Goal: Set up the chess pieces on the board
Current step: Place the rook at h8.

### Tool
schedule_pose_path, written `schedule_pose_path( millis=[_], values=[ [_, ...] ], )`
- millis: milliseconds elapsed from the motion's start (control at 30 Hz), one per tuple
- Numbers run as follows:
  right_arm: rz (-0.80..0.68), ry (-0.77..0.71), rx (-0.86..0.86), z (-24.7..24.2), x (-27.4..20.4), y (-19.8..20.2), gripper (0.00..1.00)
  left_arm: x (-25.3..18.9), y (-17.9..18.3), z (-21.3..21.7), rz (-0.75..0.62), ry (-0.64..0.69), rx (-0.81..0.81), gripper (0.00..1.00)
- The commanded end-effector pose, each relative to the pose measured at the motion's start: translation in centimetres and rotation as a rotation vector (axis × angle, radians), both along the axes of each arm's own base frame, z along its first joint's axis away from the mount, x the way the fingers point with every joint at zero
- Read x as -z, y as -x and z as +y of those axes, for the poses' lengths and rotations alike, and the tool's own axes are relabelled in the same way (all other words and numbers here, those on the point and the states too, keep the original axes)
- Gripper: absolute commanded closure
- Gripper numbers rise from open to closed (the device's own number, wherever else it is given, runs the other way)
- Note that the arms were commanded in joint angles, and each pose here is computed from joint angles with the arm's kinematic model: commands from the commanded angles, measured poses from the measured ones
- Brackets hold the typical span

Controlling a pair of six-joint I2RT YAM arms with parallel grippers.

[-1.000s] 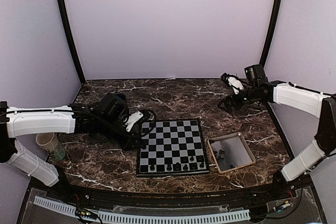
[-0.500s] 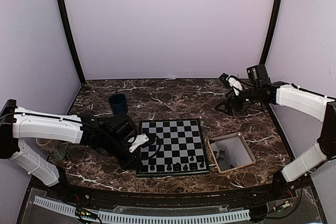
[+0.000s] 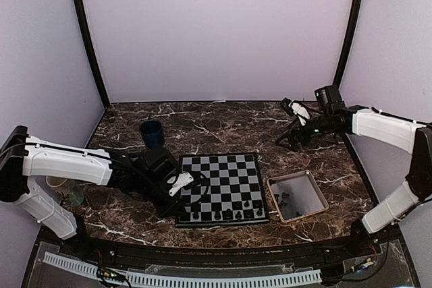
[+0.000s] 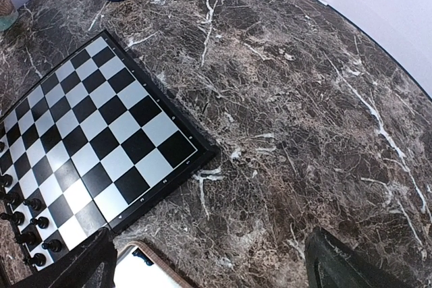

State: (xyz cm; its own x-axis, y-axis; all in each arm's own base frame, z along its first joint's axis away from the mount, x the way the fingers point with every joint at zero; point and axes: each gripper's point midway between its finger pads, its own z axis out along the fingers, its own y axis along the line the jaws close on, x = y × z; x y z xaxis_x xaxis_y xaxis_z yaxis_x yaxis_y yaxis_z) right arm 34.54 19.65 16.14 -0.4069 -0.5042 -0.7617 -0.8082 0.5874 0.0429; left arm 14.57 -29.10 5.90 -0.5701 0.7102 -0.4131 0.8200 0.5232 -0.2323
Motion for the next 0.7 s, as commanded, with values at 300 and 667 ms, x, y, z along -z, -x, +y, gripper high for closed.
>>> schedule_pose_path(
  millis=[300,667],
  values=[
    [0.016,0.008,-0.031,0.7,0.9,0.1,0.02,1.4,0.4,-0.1,0.014,-0.005,0.016,0.81],
    [0.034,0.032,-0.052,1.2,1.7,0.4,0.02,1.5,1.0,0.1,0.028,0.007,0.022,0.80]
  ],
)
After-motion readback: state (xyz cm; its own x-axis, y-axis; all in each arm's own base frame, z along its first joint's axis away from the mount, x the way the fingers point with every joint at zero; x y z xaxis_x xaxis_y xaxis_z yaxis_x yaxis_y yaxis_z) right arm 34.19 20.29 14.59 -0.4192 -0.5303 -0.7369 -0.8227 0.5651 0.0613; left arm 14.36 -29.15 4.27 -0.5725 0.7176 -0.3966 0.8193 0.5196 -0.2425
